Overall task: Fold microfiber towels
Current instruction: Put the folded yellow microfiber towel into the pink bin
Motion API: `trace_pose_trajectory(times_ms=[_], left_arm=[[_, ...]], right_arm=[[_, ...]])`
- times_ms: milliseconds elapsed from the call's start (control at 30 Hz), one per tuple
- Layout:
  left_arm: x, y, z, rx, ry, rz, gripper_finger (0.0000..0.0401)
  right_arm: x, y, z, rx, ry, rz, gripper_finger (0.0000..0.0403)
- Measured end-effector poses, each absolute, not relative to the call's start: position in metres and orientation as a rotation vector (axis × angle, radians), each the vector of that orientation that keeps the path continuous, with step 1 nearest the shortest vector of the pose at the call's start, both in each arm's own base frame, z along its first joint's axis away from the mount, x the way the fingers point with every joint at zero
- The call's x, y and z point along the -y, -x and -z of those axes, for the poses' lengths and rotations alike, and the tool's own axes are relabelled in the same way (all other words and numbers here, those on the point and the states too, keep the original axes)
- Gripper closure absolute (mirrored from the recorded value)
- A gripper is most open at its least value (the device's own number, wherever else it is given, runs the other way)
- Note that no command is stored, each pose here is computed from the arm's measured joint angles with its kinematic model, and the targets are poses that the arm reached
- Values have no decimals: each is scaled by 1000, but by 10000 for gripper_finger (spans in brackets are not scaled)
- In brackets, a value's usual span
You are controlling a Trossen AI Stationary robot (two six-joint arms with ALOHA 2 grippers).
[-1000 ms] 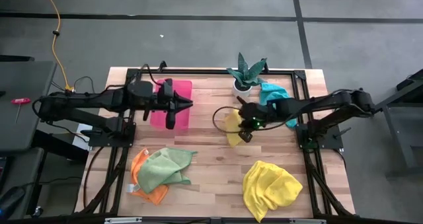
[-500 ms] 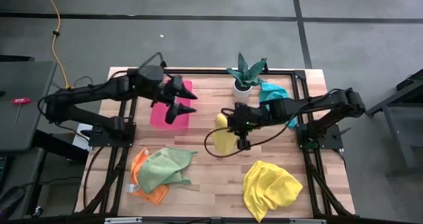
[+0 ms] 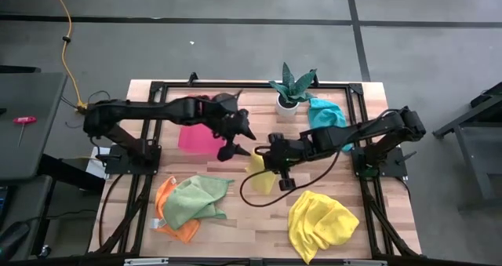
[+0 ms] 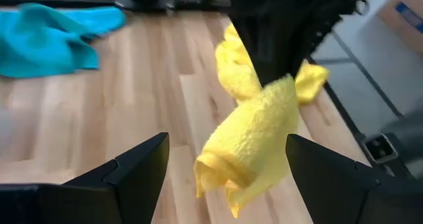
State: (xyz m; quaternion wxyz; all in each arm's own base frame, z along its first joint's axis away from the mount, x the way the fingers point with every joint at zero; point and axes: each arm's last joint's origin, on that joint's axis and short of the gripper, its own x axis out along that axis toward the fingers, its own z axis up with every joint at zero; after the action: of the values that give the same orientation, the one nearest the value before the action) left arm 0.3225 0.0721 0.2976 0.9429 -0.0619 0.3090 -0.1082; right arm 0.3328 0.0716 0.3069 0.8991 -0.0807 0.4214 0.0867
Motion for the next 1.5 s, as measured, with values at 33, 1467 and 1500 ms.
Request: trace_pose_trajectory(times_ms=[33,1467,1500], left_arm=[[-70,-326,-295,-627,122,243,107],[-44,-351,-268,-652,78,394,388],[-46,-349,-270,-656,70,371,389]], right_arm=[[-73,-333,-307,-872,169,-183,403],[-76,-332,-307,-864,192,-205,402],[-76,-332,-308,-862,189,-179,400]])
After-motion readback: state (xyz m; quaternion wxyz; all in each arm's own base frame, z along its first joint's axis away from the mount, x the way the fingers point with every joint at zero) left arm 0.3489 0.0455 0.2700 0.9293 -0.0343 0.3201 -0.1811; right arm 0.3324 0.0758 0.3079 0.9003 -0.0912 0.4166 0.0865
